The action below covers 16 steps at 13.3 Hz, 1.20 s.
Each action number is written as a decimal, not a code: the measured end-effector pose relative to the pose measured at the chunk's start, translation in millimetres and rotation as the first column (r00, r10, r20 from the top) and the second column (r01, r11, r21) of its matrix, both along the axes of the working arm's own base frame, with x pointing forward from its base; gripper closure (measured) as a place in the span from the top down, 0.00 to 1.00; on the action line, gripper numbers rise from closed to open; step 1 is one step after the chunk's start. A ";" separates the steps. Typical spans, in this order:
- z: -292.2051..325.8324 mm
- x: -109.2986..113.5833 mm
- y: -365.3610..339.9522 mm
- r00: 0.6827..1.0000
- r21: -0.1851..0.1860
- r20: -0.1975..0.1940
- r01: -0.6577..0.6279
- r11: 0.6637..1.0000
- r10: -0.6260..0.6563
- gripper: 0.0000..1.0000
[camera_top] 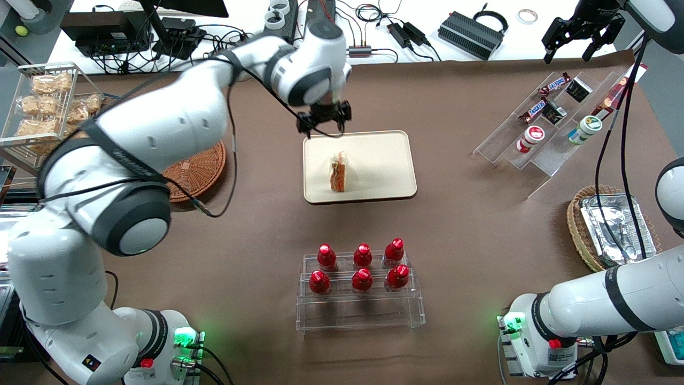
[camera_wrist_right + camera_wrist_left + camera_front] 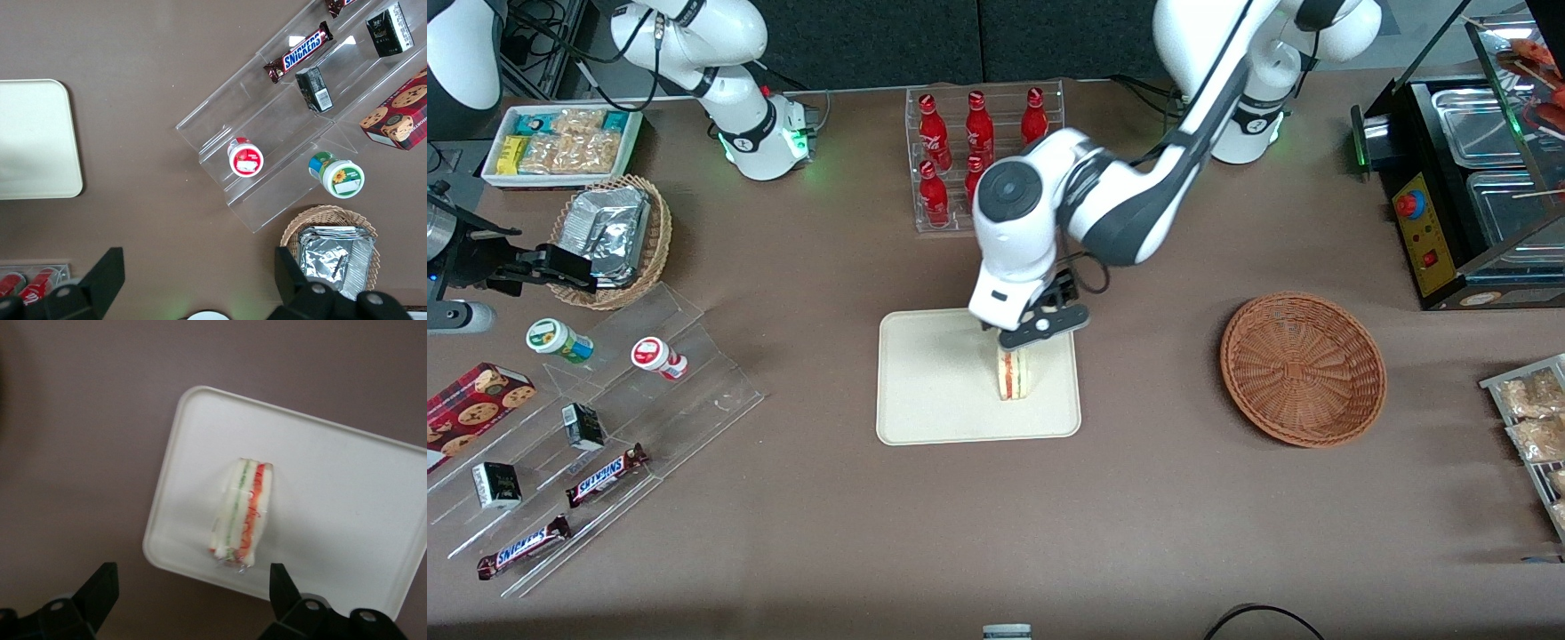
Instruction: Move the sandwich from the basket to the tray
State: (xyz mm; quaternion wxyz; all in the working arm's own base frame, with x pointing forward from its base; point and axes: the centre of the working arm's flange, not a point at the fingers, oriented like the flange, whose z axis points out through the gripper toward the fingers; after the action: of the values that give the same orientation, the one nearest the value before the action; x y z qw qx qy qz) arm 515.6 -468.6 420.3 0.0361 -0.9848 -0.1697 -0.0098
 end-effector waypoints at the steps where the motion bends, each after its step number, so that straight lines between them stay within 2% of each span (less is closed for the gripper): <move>1: 20.2 -0.6 11.0 1.000 0.011 -0.005 -0.014 1.000 0.014 1.00; 3: 57.0 0.8 38.6 0.999 0.032 -0.012 -0.050 0.998 0.051 1.00; 6: 114.4 15.6 102.4 0.995 0.036 -0.003 -0.104 0.994 0.104 1.00; 9: 169.6 19.5 181.4 0.997 0.053 -0.035 -0.060 0.997 0.062 1.00; 11: 197.1 21.3 233.3 0.999 0.052 -0.050 -0.014 0.999 0.017 1.00; 13: 212.6 23.9 283.6 0.995 0.035 -0.087 0.042 0.998 -0.039 1.00; 16: 225.5 23.4 357.8 0.980 -0.027 -0.129 0.149 0.989 -0.151 1.00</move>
State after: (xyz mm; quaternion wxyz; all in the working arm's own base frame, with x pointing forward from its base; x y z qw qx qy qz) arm 539.0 -110.8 645.8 0.0381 -0.9936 -0.0924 0.0534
